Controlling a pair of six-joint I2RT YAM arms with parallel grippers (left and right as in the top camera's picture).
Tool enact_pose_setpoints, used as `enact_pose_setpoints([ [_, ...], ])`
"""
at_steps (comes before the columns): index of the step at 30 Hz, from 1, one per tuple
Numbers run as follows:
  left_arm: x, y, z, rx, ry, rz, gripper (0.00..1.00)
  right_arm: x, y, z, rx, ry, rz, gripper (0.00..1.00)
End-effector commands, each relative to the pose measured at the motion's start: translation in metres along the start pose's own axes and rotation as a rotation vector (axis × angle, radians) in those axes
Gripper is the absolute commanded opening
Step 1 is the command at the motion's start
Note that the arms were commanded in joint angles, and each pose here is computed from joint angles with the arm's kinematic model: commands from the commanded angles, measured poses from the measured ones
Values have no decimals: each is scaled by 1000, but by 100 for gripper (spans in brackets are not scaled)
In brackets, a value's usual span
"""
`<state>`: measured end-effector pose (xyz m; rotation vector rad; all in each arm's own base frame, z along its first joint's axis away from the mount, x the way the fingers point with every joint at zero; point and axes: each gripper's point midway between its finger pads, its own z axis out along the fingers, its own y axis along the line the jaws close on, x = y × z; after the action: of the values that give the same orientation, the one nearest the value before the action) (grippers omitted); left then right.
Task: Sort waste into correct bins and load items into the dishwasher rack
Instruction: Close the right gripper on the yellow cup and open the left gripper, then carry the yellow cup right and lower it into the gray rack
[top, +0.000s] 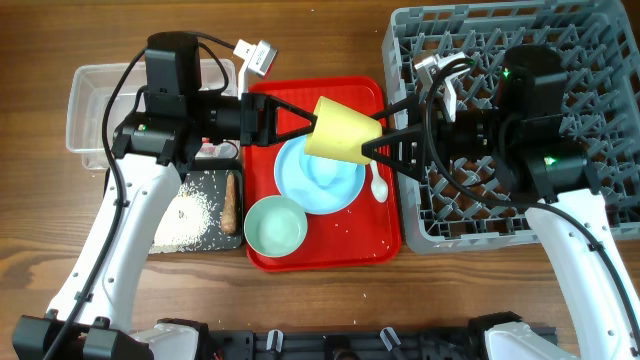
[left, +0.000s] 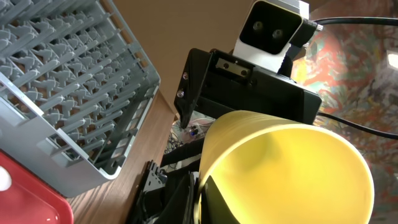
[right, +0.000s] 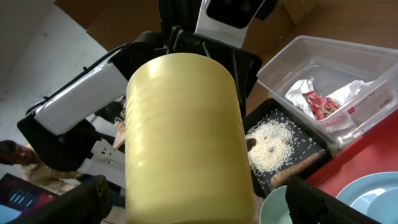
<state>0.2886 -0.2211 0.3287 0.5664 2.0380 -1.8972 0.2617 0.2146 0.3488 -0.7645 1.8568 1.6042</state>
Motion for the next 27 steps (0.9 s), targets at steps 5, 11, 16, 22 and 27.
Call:
enact_pose_setpoints([
  [5, -6, -9, -3, -12, -17, 68, 4, 12, -2, 17, 5, 38, 37, 92],
  [11, -5, -9, -3, -12, -16, 64, 4, 7, 0, 22, 4, 30, 15, 89],
  [16, -5, -8, -3, -13, -15, 54, 4, 3, -2, 22, 22, 16, -7, 78],
  [22, -4, -8, -3, -13, -15, 53, 4, 2, -3, 22, 26, 15, -4, 64],
  [27, -4, -8, -3, -13, -15, 53, 4, 1, -9, 21, 62, 6, -1, 63],
])
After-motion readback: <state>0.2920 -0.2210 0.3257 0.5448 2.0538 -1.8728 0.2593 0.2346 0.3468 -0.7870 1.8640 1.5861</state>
